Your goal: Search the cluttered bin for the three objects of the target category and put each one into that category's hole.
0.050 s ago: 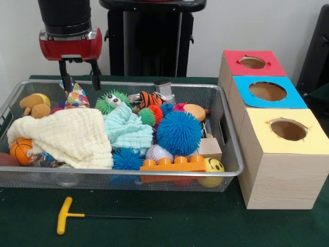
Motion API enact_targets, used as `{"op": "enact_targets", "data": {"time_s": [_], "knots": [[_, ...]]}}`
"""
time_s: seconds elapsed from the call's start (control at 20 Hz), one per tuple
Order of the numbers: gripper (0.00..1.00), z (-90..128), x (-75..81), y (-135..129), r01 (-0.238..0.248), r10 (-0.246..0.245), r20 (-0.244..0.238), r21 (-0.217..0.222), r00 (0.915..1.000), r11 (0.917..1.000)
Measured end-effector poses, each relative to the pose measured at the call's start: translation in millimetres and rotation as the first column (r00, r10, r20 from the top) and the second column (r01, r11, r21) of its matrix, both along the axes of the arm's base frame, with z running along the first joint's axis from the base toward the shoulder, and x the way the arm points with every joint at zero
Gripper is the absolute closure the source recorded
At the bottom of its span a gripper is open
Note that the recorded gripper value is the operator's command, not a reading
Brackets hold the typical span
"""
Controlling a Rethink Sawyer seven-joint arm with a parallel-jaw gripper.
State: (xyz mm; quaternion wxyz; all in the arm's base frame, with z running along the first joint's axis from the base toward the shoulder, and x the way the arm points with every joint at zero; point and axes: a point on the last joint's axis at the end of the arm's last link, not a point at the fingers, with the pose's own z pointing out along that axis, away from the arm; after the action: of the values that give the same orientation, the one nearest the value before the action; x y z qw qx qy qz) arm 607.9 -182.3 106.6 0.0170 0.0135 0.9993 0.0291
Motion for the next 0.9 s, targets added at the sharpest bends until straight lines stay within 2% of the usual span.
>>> {"op": "enact_targets", "data": {"time_s": [0.35,0.9], "knots": [[0.0,-5.7,-18.6,-17.7,0.003,-0.003,-0.013,-0.002,0.9999,1.0],[0.0,-14.4,-35.1,-14.1,-0.03,0.03,-0.036,-0.004,0.9989,0.9995]]}}
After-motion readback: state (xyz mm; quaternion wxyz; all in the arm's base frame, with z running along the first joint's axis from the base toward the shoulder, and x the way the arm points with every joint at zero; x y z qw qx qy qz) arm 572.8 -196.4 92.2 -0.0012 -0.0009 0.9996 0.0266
